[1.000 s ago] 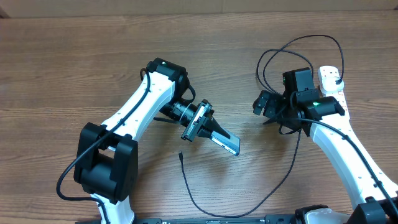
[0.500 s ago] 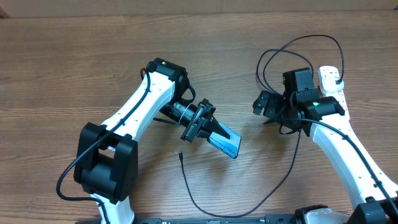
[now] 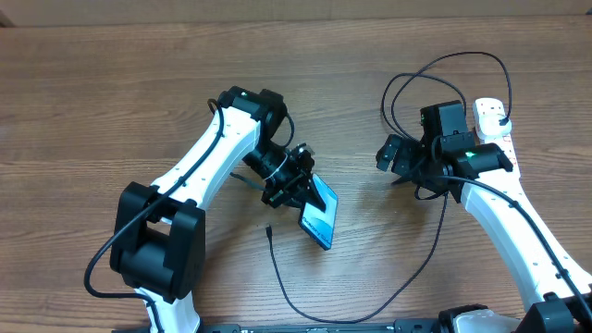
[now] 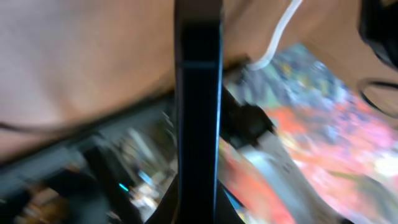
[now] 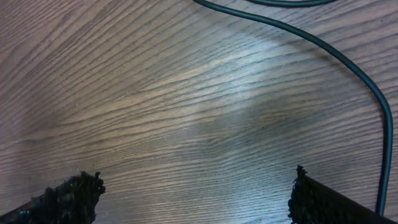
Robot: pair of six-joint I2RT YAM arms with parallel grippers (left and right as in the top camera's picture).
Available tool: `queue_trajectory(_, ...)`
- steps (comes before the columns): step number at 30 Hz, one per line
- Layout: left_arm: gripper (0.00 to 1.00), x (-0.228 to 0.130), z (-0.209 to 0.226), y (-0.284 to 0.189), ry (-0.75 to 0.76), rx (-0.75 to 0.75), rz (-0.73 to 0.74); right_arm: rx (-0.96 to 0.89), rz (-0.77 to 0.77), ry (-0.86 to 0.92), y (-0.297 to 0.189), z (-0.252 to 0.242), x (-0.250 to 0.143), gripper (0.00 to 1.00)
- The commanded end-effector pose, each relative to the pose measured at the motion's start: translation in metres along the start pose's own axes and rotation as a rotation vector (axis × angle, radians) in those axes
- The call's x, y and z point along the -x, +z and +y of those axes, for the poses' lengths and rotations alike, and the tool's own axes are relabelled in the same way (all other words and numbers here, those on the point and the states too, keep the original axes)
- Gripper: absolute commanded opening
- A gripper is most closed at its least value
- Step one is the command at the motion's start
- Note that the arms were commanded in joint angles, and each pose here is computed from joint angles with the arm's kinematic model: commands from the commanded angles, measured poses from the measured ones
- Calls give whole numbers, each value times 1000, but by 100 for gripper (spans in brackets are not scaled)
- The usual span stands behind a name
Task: Plug charger to phone and switch on socket
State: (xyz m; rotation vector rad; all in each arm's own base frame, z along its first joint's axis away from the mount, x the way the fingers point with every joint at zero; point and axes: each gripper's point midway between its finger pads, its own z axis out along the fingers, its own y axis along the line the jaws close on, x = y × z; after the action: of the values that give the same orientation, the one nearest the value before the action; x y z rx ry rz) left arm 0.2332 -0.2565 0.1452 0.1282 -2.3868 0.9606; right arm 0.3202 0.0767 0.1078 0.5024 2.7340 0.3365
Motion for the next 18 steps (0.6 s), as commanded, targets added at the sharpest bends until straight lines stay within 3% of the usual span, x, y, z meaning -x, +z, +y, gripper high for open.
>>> queue_trajectory(1,4,21,10,-10,99,114,-129,-7,-7,5,0,-1,2,100)
queue_trajectory(12,4,89,24,-37,232,294,-431,-8,-7,5,0,-1,2,100)
queue_trajectory(18,4,98,18,-40,287,292,-466,-8,-7,5,0,-1,2,100)
